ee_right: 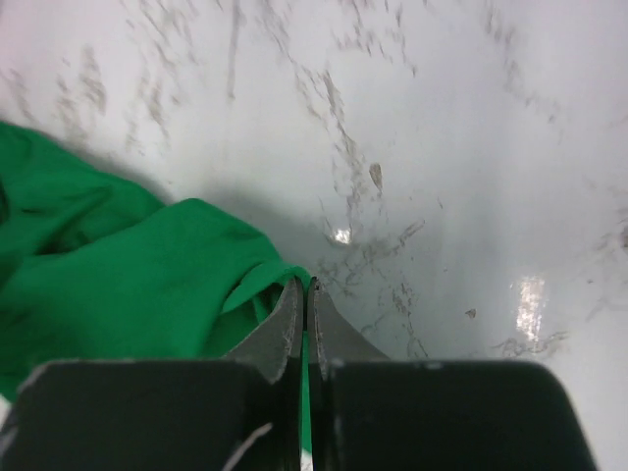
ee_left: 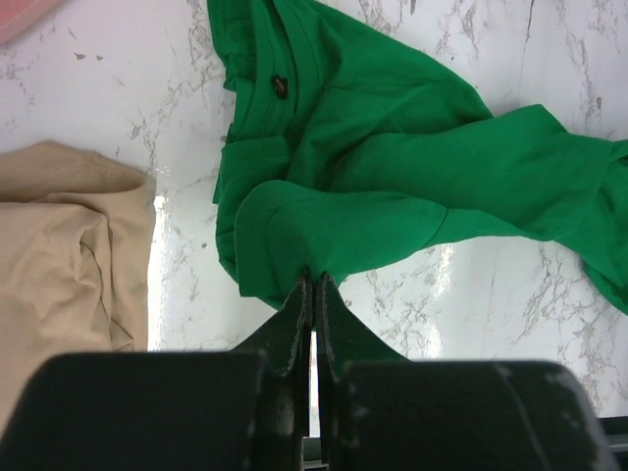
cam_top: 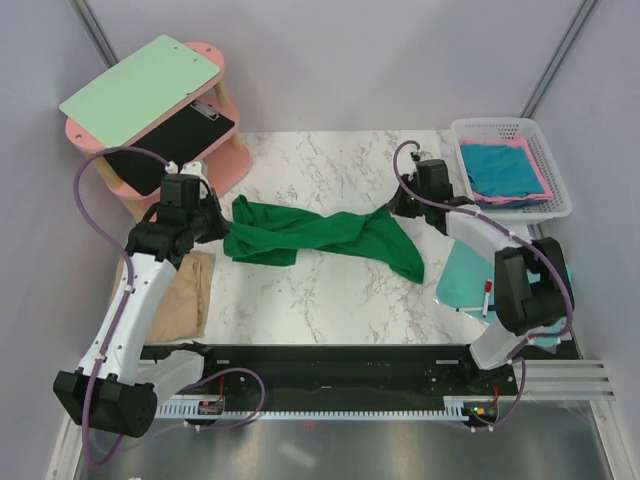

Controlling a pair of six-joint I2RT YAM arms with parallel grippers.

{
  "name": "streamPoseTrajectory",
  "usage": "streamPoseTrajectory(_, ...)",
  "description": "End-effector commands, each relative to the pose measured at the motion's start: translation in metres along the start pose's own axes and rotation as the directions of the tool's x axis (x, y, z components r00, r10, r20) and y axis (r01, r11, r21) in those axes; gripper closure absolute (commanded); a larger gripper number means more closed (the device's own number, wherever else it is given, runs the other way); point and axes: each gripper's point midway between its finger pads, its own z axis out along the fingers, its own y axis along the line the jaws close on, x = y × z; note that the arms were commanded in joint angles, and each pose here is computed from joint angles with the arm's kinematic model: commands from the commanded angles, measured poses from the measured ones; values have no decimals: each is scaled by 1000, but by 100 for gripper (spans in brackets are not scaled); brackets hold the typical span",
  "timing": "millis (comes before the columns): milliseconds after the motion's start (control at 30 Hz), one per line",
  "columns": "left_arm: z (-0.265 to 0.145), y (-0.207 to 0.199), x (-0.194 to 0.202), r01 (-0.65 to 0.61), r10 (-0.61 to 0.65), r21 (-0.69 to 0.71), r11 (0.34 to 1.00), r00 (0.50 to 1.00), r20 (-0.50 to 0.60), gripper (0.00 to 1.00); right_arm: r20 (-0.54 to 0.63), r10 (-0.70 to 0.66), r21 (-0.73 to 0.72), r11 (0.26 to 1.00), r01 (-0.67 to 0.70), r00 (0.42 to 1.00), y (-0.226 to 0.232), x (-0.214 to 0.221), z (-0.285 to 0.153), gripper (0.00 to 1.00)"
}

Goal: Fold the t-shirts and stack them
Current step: Flatten out the tshirt

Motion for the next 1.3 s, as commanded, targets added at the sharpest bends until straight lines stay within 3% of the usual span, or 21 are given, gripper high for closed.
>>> streamPoseTrajectory(0,-17,-11,-54,-23,21,11,1000,989,149,98,320,-35,-30,998,47,947,42,-98,-81,100)
streamPoseTrajectory(200,-72,-34,-116,-60,32,74,995,943,330,98,559,-65,-2,997,79,827,64,-156,-190,100)
streamPoseTrajectory(400,-144,-39,-147,-104,52,85,991,878,477,98,725,-41,-36,995,97,688,79,-170,-294,100)
streamPoseTrajectory(633,-238,-41,-149,-137,26,138,981,794,607,98,809,-24,-89,982,164,587,95,-155,-393,100)
streamPoseTrajectory(867,-347,-41,-128,-192,-31,224,956,690,723,98,927,61,-178,940,290,371,119,-125,-542,100)
streamPoseTrajectory(900,-370,-44,-126,-219,-45,248,944,657,753,98,932,74,-186,938,294,355,119,-121,-555,100)
streamPoseTrajectory(967,-386,-47,-120,-246,-52,270,931,644,764,98,941,94,-196,934,298,325,119,-113,-578,100)
streamPoseTrajectory(1000,-401,-48,-119,-258,-64,279,925,618,784,98,943,99,-197,935,295,317,118,-111,-583,100)
streamPoseTrajectory(1100,-400,-50,-123,-258,-65,281,924,620,782,98,943,98,-190,943,273,319,114,-112,-584,100)
streamPoseTrajectory(1233,-352,-50,-144,-206,-25,231,951,694,720,98,920,53,-146,966,215,387,104,-123,-545,100)
streamPoseTrajectory(1267,-340,-51,-150,-201,-11,216,956,708,706,98,901,30,-127,972,198,433,101,-128,-520,100)
